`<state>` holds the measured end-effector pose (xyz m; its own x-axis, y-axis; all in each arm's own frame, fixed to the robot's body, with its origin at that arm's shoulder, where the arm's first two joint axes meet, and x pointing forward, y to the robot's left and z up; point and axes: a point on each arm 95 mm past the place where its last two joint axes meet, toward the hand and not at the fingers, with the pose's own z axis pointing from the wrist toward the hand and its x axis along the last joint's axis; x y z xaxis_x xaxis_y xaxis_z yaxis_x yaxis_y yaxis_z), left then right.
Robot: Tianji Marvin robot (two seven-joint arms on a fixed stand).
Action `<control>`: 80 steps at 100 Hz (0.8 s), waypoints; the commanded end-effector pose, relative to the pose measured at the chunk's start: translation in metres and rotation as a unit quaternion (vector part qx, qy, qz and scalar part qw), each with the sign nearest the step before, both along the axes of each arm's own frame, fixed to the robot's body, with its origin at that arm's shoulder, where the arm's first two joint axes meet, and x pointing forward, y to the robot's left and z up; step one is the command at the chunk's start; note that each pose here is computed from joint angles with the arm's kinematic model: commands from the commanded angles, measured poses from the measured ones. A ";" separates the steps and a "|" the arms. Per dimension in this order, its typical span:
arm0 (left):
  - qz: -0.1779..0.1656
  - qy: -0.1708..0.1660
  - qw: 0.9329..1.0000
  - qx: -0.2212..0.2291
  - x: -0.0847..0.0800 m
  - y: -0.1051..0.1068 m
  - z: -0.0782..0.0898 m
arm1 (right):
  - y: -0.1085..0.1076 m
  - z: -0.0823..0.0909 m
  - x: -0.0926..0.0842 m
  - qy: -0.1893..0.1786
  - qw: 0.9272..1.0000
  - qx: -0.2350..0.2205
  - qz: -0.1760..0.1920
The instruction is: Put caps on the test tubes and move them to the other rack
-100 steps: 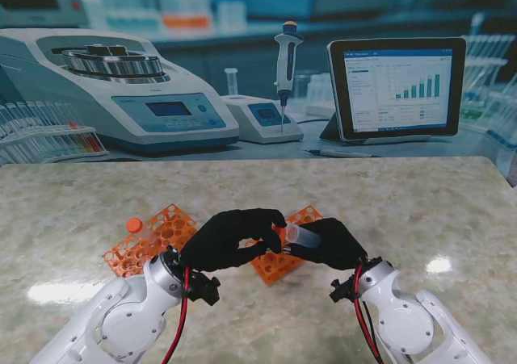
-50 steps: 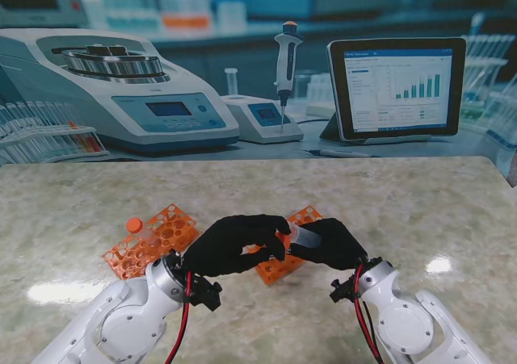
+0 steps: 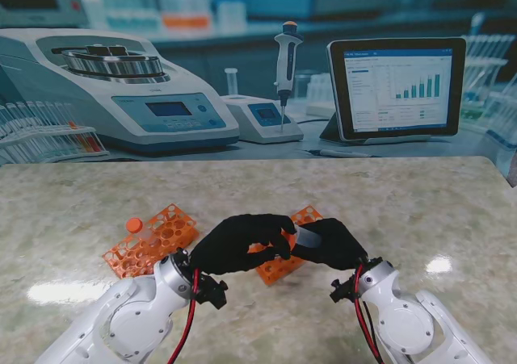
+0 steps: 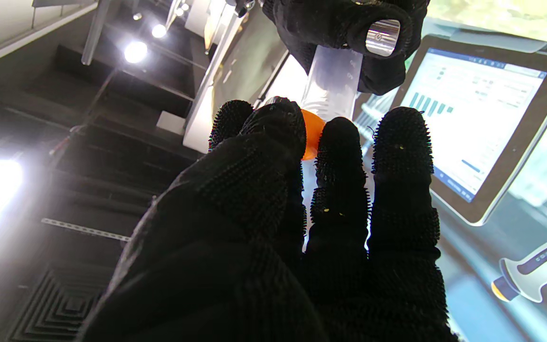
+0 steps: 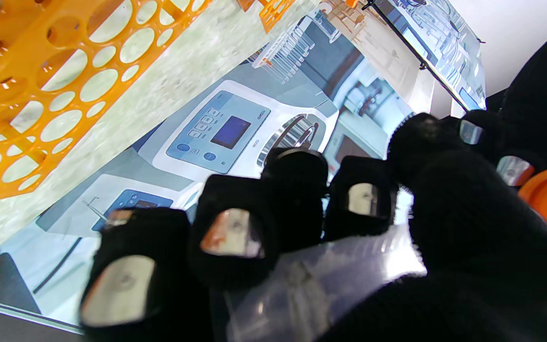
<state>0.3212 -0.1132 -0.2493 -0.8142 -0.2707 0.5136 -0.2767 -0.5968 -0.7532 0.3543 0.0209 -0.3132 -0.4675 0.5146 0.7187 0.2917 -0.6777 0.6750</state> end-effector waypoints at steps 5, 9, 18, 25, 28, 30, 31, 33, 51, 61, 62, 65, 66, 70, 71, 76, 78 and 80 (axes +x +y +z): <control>0.004 0.007 1.000 -0.002 0.002 -0.002 -0.003 | 0.001 -0.004 -0.002 0.006 1.000 0.001 0.001; 0.004 0.008 1.000 -0.003 0.003 -0.002 -0.003 | 0.001 -0.004 -0.002 0.006 1.000 0.001 0.001; 0.005 0.010 1.000 -0.004 0.005 -0.003 -0.004 | 0.001 -0.004 -0.002 0.006 1.000 0.001 0.001; 0.005 0.012 1.000 -0.005 0.006 -0.004 -0.005 | 0.001 -0.004 -0.002 0.006 1.000 0.001 0.001; 0.005 0.013 1.000 -0.006 0.006 -0.004 -0.005 | 0.001 -0.004 -0.002 0.006 1.000 0.001 0.001; 0.005 0.013 1.000 -0.006 0.007 -0.005 -0.005 | 0.001 -0.004 -0.002 0.006 1.000 0.001 0.001; 0.005 0.013 1.000 -0.006 0.007 -0.005 -0.005 | 0.001 -0.004 -0.002 0.006 1.000 0.001 0.001; 0.005 0.013 1.000 -0.006 0.007 -0.005 -0.005 | 0.001 -0.004 -0.002 0.006 1.000 0.001 0.001; 0.003 0.014 1.000 -0.009 0.008 -0.008 -0.005 | 0.001 -0.004 -0.002 0.006 1.000 0.001 0.001; 0.001 0.016 1.000 -0.010 0.009 -0.009 -0.004 | 0.001 -0.004 -0.002 0.006 1.000 0.001 0.001; 0.001 0.016 1.000 -0.010 0.009 -0.010 -0.004 | 0.001 -0.004 -0.002 0.006 1.000 0.001 0.002; 0.000 0.017 1.000 -0.010 0.009 -0.010 -0.005 | 0.001 -0.004 -0.002 0.007 1.000 0.001 0.002; 0.000 0.017 1.000 -0.010 0.009 -0.010 -0.005 | 0.001 -0.004 -0.002 0.007 1.000 0.001 0.002; -0.001 0.019 1.000 -0.009 0.009 -0.011 -0.005 | 0.001 -0.004 -0.002 0.007 1.000 0.001 0.002; -0.001 0.019 1.000 -0.009 0.009 -0.011 -0.005 | 0.001 -0.004 -0.002 0.007 1.000 0.001 0.002; -0.002 0.020 1.000 -0.009 0.010 -0.012 -0.006 | 0.002 -0.004 -0.002 0.007 1.000 0.002 0.002; -0.003 0.021 1.000 -0.009 0.010 -0.012 -0.006 | 0.002 -0.004 -0.002 0.007 1.000 0.002 0.002; -0.003 0.021 1.000 -0.008 0.010 -0.012 -0.006 | 0.002 -0.004 -0.002 0.007 1.000 0.002 0.002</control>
<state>0.3317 -0.1228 -0.2531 -0.7975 -0.2577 0.5455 -0.3014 -0.6131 -0.7302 0.3546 0.0195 -0.3159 -0.4616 0.5167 0.7211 0.2947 -0.6774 0.6740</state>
